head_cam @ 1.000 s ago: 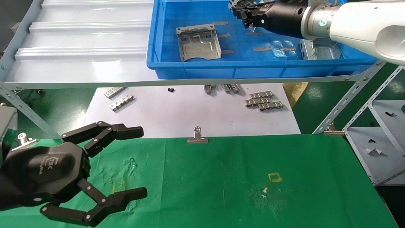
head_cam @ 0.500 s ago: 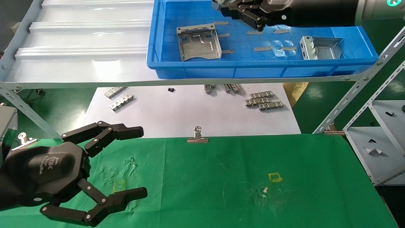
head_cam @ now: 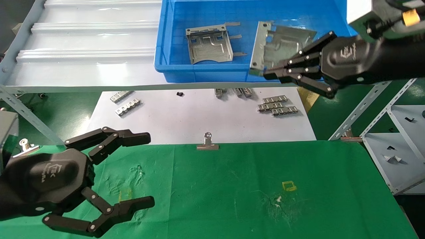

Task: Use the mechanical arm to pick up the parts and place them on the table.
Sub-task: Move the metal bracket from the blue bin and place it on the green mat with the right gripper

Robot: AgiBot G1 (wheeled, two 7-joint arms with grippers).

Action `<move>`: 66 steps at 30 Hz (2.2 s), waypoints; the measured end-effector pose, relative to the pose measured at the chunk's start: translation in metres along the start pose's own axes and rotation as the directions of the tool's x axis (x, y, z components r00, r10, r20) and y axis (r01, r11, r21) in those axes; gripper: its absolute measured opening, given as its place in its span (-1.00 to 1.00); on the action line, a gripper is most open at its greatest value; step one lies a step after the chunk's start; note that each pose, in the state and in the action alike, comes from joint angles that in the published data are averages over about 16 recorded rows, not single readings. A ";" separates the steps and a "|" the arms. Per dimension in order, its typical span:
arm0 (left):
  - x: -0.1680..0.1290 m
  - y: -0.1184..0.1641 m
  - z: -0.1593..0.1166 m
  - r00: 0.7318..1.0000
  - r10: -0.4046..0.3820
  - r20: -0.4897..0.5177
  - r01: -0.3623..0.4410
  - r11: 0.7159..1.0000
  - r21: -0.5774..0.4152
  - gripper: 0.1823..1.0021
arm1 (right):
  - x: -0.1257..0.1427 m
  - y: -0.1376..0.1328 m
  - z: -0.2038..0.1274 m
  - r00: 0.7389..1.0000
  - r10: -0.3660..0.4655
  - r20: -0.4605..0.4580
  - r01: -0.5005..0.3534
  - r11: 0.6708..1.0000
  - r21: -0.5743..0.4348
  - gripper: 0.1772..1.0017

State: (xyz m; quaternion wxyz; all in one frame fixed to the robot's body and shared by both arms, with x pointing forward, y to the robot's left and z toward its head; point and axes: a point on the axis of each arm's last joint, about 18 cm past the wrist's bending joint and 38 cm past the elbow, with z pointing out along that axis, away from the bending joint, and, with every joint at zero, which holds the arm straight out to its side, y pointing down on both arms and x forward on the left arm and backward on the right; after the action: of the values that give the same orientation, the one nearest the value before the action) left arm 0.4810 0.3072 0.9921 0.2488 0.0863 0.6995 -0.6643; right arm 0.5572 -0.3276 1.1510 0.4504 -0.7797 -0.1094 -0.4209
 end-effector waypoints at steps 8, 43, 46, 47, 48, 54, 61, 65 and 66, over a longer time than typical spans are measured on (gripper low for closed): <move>0.000 0.000 0.000 1.000 0.000 0.000 0.000 1.000 0.000 1.00 | -0.058 0.036 0.005 0.984 -0.025 0.177 0.047 0.991 -0.122 -0.96; 0.000 0.000 0.000 1.000 0.000 0.000 0.000 1.000 0.000 1.00 | -0.104 0.192 0.086 0.922 0.106 0.373 0.076 0.894 -0.442 -0.96; 0.000 0.000 0.000 1.000 0.000 0.000 0.000 1.000 0.000 1.00 | -0.104 0.196 0.085 0.922 0.105 0.373 0.082 0.888 -0.452 -0.96; 0.000 0.000 0.000 1.000 0.000 0.000 0.000 1.000 0.000 1.00 | -0.104 0.197 0.084 0.922 0.104 0.374 0.085 0.886 -0.456 -0.96; 0.000 0.000 0.000 1.000 0.000 0.000 0.000 1.000 0.000 1.00 | -0.104 0.198 0.084 0.921 0.103 0.375 0.088 0.883 -0.460 -0.96; 0.000 0.000 0.000 1.000 0.000 0.000 0.000 1.000 0.000 1.00 | -0.103 0.205 0.083 0.919 0.086 0.385 0.122 0.866 -0.485 -0.96; 0.000 0.000 0.000 1.000 0.000 0.000 0.000 1.000 0.000 1.00 | -0.098 0.209 0.083 0.921 0.047 0.386 0.162 0.854 -0.493 -0.92; 0.000 0.000 0.000 1.000 0.000 0.000 0.000 1.000 0.000 1.00 | -0.093 0.207 0.082 0.925 0.028 0.378 0.173 0.856 -0.486 -0.86; 0.000 0.000 0.000 1.000 0.000 0.000 0.000 1.000 0.000 1.00 | -0.092 0.206 0.082 0.927 0.024 0.375 0.173 0.858 -0.483 -0.84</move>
State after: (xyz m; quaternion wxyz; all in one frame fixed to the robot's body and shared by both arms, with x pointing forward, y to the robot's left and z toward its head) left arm 0.4810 0.3072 0.9921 0.2488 0.0863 0.6995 -0.6643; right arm 0.6589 -0.3610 0.9355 0.1836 -0.9304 -0.1079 -0.2983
